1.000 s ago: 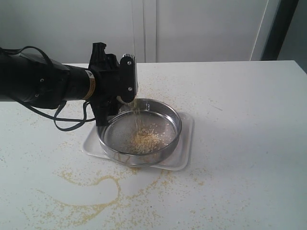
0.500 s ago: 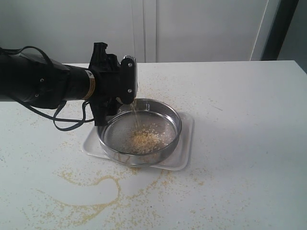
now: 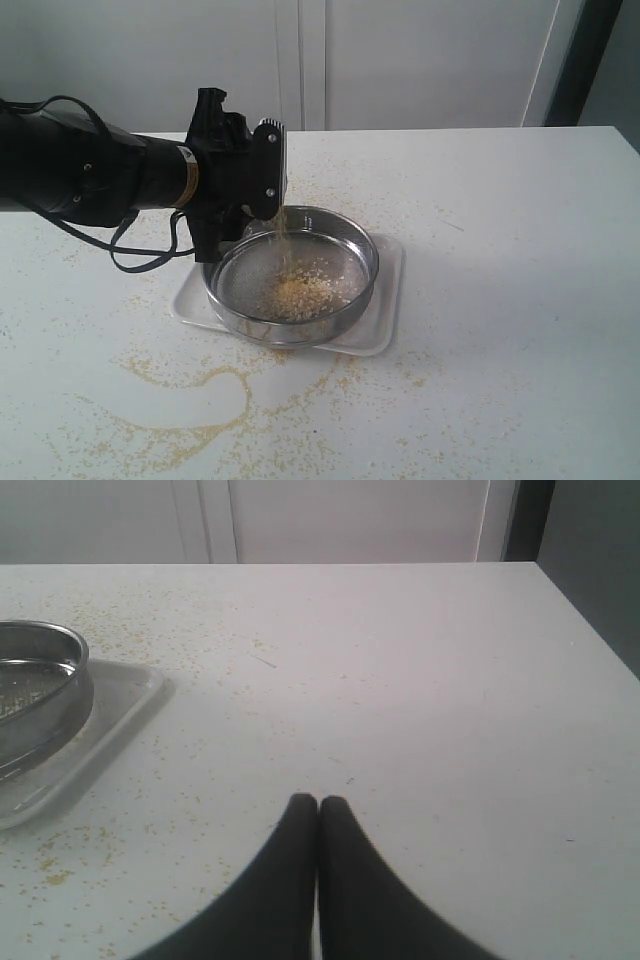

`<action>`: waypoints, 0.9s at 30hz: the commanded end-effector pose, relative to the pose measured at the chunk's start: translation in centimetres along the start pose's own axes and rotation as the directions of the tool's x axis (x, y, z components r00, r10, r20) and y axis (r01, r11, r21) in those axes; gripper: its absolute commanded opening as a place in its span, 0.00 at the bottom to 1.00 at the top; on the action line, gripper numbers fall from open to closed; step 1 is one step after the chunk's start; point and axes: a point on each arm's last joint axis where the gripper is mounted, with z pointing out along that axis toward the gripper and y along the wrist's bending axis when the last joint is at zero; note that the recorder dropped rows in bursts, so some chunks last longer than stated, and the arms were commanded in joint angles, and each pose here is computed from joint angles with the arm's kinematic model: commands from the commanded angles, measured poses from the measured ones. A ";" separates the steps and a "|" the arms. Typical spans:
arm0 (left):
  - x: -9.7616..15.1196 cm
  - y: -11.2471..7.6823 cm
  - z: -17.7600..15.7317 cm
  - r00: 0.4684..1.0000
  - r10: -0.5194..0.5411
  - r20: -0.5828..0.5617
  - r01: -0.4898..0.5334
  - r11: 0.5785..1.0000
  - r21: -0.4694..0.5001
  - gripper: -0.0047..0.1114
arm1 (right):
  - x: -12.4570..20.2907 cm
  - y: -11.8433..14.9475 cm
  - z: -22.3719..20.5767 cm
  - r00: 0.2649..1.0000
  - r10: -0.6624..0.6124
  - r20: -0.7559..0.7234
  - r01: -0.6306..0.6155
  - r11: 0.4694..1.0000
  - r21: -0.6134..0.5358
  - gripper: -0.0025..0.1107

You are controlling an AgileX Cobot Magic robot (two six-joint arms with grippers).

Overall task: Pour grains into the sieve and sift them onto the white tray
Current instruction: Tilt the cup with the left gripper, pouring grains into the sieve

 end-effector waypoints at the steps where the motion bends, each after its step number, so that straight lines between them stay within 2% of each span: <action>1: -0.3 0.6 -0.4 1.000 0.014 0.000 -0.014 1.000 -0.025 0.04 | 0.1 0.0 0.0 1.000 -0.003 0.007 0.003 1.000 -0.001 0.02; 10: -0.3 0.6 -0.4 1.000 0.021 -0.002 -0.021 0.999 -0.026 0.04 | 0.1 0.0 0.0 1.000 -0.003 0.007 0.003 1.000 -0.001 0.02; 15: -0.2 0.7 -0.4 0.998 0.060 -0.007 -0.061 0.998 -0.027 0.04 | 0.1 0.0 0.0 1.000 -0.003 0.007 0.003 1.000 -0.001 0.02; 27: 0.0 0.8 -0.4 0.998 0.059 -0.028 -0.060 0.997 -0.037 0.04 | 0.1 0.0 0.0 1.000 -0.003 0.007 0.003 1.000 -0.001 0.02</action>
